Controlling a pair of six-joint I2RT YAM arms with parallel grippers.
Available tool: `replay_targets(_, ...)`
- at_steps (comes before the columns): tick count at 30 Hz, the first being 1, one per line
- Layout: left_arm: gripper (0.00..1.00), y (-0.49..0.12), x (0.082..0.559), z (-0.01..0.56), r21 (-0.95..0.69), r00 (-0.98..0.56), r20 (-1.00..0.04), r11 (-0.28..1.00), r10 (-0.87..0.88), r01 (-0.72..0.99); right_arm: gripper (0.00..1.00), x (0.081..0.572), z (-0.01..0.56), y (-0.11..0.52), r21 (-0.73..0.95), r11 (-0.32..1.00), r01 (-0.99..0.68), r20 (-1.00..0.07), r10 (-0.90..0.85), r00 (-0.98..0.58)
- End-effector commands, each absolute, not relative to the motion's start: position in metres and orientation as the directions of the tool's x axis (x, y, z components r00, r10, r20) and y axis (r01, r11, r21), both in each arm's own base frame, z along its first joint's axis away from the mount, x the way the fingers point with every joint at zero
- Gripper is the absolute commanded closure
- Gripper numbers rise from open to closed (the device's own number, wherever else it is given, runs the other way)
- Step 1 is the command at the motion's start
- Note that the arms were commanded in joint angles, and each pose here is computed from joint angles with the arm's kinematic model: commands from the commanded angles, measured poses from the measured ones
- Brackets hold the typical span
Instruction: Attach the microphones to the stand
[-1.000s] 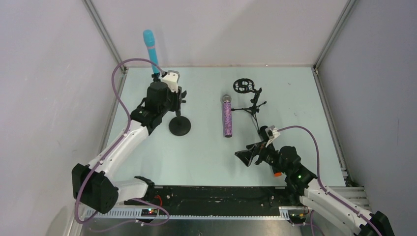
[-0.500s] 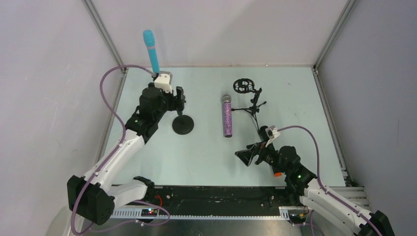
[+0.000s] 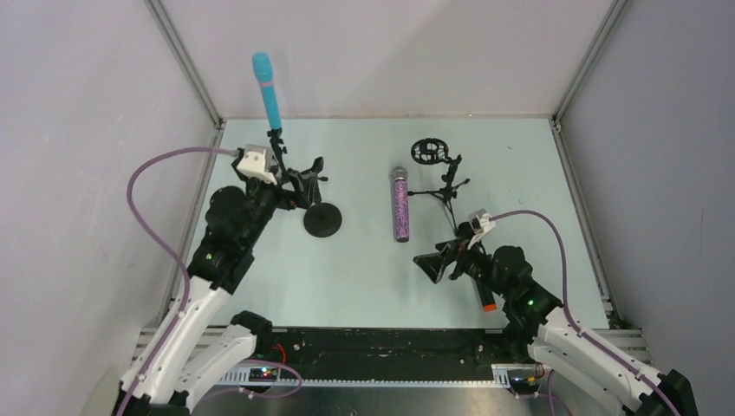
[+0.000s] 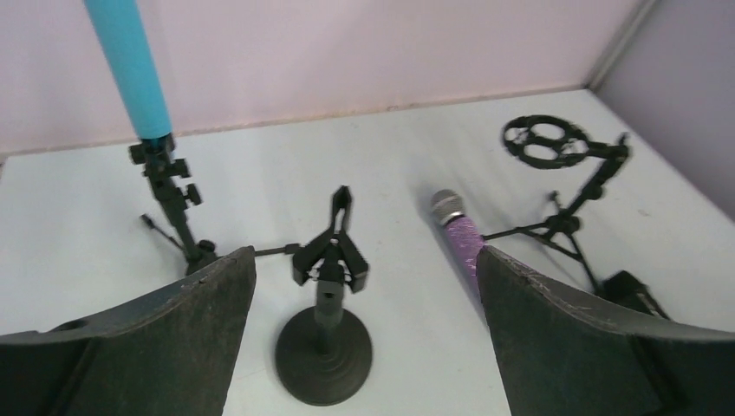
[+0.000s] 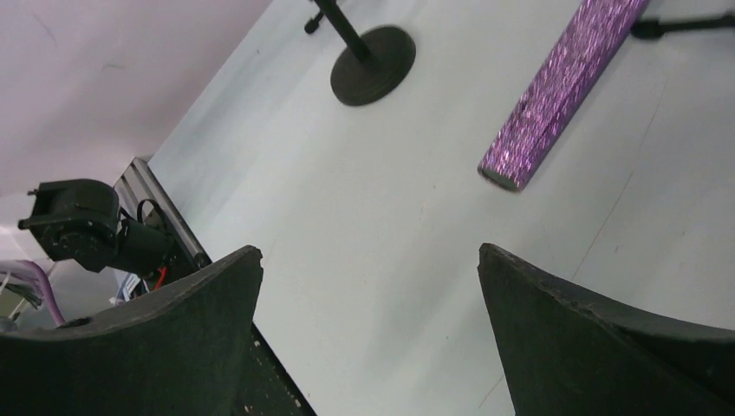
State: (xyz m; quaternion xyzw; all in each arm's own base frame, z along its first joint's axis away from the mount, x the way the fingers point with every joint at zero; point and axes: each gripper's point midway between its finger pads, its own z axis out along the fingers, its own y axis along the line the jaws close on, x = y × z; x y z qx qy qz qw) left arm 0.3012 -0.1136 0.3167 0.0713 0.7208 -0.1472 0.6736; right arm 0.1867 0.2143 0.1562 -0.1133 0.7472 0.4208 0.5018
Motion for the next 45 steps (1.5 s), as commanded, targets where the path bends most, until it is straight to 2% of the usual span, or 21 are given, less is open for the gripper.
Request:
replay_targets(1, 0.00, -0.132, 0.276, 0.331, -0.183, -0.055, -0.983, 0.881, -0.176, 0.437, 0.02, 0.203, 0.210, 0.209, 0.416, 0.650, -0.636, -0.908, 0.261, -0.327)
replay_targets(6, 0.00, -0.156, 0.252, 0.297, -0.277, -0.175, -0.961, 0.790, -0.216, 0.547, 0.05, 0.217, 0.260, 0.204, 0.336, 0.684, -0.647, -0.942, 0.253, -0.222)
replay_targets(10, 0.00, -0.163, 0.240, 0.260, -0.369, -0.285, -0.926, 0.752, -0.248, 0.546, 0.05, 0.233, 0.288, 0.198, 0.262, 0.718, -0.645, -0.965, 0.198, -0.172)
replay_targets(15, 0.00, -0.170, 0.222, 0.216, -0.464, -0.399, -0.876, 0.702, -0.271, 0.540, 0.01, 0.260, 0.306, 0.187, 0.265, 0.760, -0.593, -0.961, 0.162, -0.222)
replay_targets(20, 0.00, -0.168, 0.209, 0.193, -0.495, -0.425, -0.858, 0.687, -0.289, 0.532, 0.00, 0.287, 0.317, 0.166, 0.323, 0.774, -0.544, -0.941, 0.203, -0.270)
replay_targets(26, 0.00, -0.176, 0.194, 0.167, -0.534, -0.478, -0.832, 0.634, -0.280, 0.559, 0.00, 0.322, 0.309, 0.138, 0.313, 0.837, -0.448, -0.939, 0.203, -0.277)
replay_targets(34, 0.00, -0.182, 0.192, 0.188, -0.545, -0.469, -0.832, 0.595, -0.296, 0.591, 0.01, 0.357, 0.250, 0.131, 0.293, 0.859, -0.421, -0.905, 0.107, -0.412)
replay_targets(35, 0.00, -0.182, 0.188, 0.184, -0.561, -0.503, -0.817, 0.597, -0.283, 0.574, 0.01, 0.364, 0.239, 0.132, 0.293, 0.861, -0.417, -0.895, 0.093, -0.436)
replay_targets(37, 0.00, -0.183, 0.183, 0.205, -0.549, -0.504, -0.823, 0.590, -0.261, 0.592, 0.00, 0.375, 0.224, 0.133, 0.295, 0.865, -0.405, -0.884, 0.086, -0.460)
replay_targets(45, 0.00, -0.184, 0.161, 0.240, -0.433, -0.435, -0.890, 0.547, -0.134, 0.716, 0.03, 0.417, 0.203, 0.136, 0.314, 0.877, -0.364, -0.879, 0.124, -0.461)
